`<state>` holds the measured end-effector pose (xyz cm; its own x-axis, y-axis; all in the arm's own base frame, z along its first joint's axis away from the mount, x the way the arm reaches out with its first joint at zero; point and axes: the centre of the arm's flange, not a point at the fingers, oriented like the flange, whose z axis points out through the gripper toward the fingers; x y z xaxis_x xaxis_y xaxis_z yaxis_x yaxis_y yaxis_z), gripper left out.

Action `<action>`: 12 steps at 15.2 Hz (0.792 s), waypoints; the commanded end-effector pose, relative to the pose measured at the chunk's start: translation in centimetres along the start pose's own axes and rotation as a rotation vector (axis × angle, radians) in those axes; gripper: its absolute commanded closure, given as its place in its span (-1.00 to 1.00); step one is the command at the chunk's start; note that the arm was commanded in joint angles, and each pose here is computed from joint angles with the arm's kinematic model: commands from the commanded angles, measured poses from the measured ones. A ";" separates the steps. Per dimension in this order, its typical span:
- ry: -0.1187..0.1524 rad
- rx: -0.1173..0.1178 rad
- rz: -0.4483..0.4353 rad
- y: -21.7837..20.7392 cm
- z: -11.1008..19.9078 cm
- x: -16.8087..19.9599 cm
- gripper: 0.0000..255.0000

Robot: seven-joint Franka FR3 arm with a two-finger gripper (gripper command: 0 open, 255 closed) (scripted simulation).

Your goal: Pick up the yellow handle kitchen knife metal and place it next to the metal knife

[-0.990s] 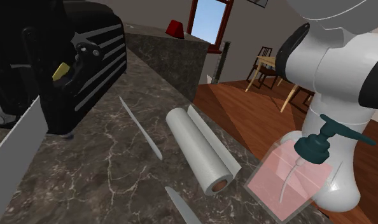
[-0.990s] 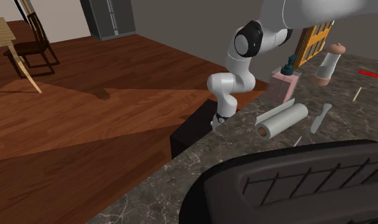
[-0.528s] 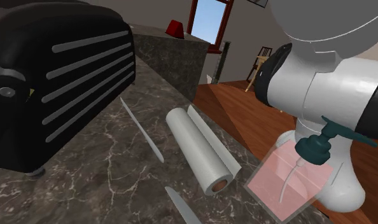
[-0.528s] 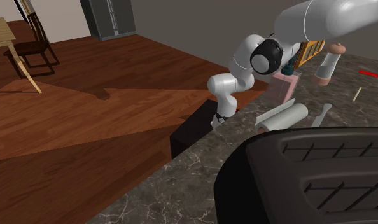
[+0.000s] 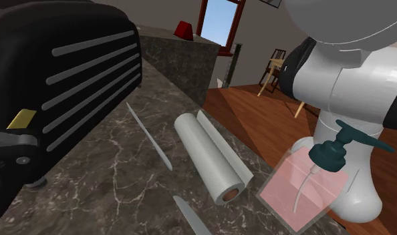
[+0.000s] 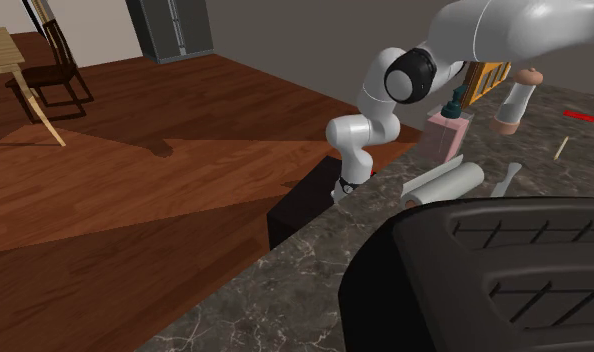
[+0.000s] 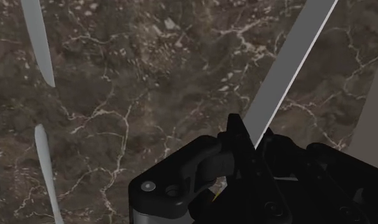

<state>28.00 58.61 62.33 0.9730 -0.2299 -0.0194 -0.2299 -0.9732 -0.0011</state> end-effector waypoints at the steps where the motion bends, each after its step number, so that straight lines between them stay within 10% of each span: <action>1: -0.003 -0.003 -0.003 -0.1 1.2 -0.2 1.00; 12: -0.003 -0.003 -0.003 -0.1 6.8 -0.1 1.00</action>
<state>27.70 58.61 56.69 0.9738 -0.2268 -0.0175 -0.2270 -0.9738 -0.0126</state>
